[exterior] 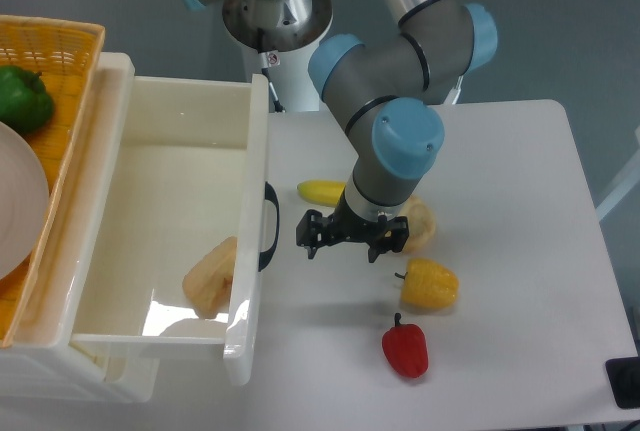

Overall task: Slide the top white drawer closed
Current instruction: 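Move the gripper toward the open white drawer's front panel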

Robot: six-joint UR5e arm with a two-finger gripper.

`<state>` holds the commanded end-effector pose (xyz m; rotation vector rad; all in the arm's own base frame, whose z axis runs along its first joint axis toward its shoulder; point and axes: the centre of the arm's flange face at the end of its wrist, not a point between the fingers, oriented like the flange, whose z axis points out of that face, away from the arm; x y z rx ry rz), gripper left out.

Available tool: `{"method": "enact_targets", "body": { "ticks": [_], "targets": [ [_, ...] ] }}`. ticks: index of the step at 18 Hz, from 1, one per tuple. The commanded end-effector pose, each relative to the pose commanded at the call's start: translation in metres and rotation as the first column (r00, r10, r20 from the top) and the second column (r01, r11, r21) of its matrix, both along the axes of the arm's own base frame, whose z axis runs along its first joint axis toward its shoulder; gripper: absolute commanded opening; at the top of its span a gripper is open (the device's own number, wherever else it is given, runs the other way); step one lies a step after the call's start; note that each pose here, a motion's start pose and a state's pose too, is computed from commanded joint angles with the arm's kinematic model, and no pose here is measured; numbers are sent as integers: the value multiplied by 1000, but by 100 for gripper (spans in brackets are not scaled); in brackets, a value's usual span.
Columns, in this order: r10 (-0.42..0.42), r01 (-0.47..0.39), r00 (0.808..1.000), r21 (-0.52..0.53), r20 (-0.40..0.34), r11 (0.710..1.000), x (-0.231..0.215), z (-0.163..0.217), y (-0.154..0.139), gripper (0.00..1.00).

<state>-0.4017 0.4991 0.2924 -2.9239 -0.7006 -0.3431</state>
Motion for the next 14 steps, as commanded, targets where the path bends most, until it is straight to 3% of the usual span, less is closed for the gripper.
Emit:
{"method": "enact_targets", "body": {
  "ticks": [14],
  "targets": [
    [-15,15,1000,2,13,1000,11,0,5,100]
  ]
}}
